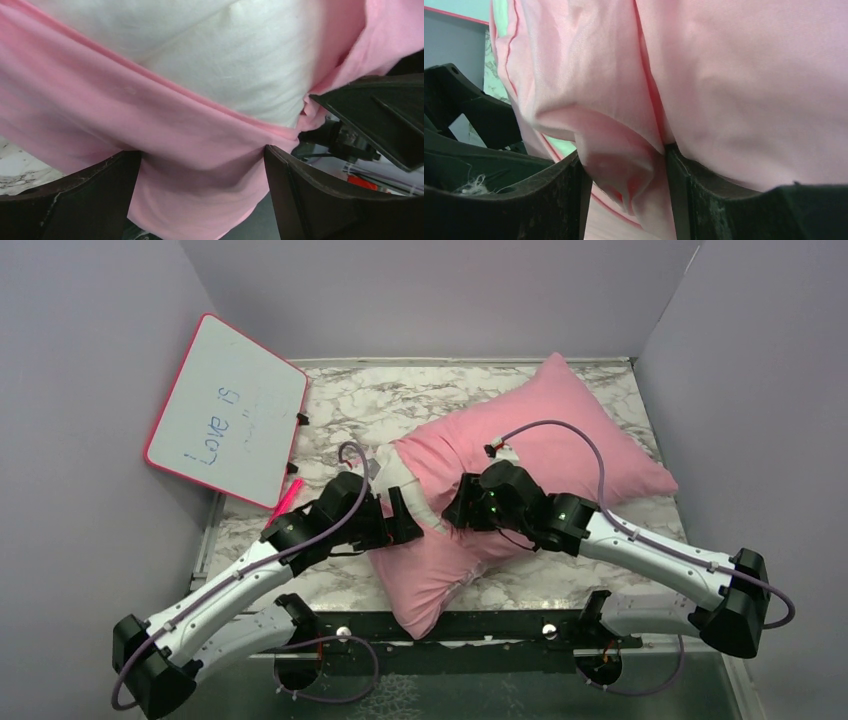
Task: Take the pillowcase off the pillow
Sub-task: Remove the pillow from the pillowcase.
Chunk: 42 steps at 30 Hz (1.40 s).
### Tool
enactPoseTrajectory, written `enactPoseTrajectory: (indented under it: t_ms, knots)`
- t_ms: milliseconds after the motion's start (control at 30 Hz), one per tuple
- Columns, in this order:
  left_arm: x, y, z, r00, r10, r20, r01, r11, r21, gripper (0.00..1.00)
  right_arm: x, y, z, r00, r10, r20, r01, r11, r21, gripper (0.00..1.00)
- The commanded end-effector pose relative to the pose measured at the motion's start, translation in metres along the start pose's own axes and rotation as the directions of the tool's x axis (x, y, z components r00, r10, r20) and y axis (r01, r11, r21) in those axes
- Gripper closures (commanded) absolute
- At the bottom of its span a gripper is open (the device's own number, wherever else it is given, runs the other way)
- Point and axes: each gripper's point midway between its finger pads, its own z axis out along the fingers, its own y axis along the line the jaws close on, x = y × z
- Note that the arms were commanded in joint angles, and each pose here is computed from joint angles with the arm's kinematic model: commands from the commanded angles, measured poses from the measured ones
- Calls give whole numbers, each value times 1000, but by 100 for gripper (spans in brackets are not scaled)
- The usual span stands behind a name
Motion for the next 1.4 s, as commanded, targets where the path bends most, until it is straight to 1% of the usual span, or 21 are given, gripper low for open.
enactPoseTrajectory:
  t_ms: [0,67,100,267,333,367,433,467,500,533,600,667,767,833,900,967,1067,1133,1200,1267,1367]
  knots:
    - [-9,-12,17,994,-23,102,32,996,-81,7,6,-13,-5,1000,-24,-17,25,999,37,48]
    - [-10,-14,26,994,-13,108,22,997,-79,9,7,-13,-7,999,-32,-23,33,999,30,55]
    - [-13,-16,28,993,-7,116,16,997,-78,14,9,-14,-7,999,-36,-28,37,999,29,59]
    - [-19,-15,27,989,-7,147,20,996,-85,49,7,-14,-8,998,-60,-29,61,998,33,80]
    - [-15,-11,23,988,-23,153,35,996,-79,67,-4,-20,-8,997,-81,8,80,993,88,86]
    - [-13,-9,20,988,-30,153,42,996,-75,73,-13,-25,-10,995,-95,36,89,987,131,90]
    - [-8,-4,13,987,-49,153,60,996,-69,77,-32,-39,-15,988,-119,99,92,966,242,97]
    - [-5,0,9,987,-57,151,68,995,-74,86,-43,-46,-18,982,-135,133,91,951,295,99]
    - [-3,4,4,986,-65,152,77,994,-77,91,-54,-53,-21,976,-145,163,83,937,340,99]
    - [-1,7,-1,985,-73,155,87,993,-83,93,-64,-61,-24,973,-148,180,70,922,380,99]
    - [1,14,-15,980,-93,174,110,990,-87,94,-86,-73,-26,967,-131,219,30,911,412,99]
    - [3,20,-28,975,-110,192,130,987,-91,100,-103,-81,-26,962,-115,246,6,915,402,99]
    - [7,27,-42,972,-128,199,148,985,-93,100,-114,-91,-24,962,-91,257,-19,919,395,99]
    - [15,32,-44,976,-133,175,152,983,-104,100,-109,-95,-19,970,-75,232,-24,917,399,99]
    - [27,35,-41,984,-132,122,145,984,-105,100,-98,-99,-13,979,-56,194,-27,915,404,99]
    - [33,37,-37,987,-136,91,146,983,-114,100,-88,-94,-12,988,-24,152,-36,924,380,99]
    - [30,28,-29,991,-111,76,118,989,-92,100,-72,-82,-6,993,5,120,-37,961,272,99]
    - [29,22,-22,994,-90,56,95,992,-89,100,-53,-76,-1,997,16,72,-29,981,193,99]
    - [35,20,-11,996,-85,12,86,992,-89,100,-40,-71,1,999,28,27,-31,990,140,99]
    - [49,24,3,995,-86,-50,82,993,-84,100,-35,-74,1,999,38,10,-39,987,153,99]
    - [63,40,20,992,-76,-99,63,990,-129,100,-36,-76,-3,999,33,11,-34,985,172,99]
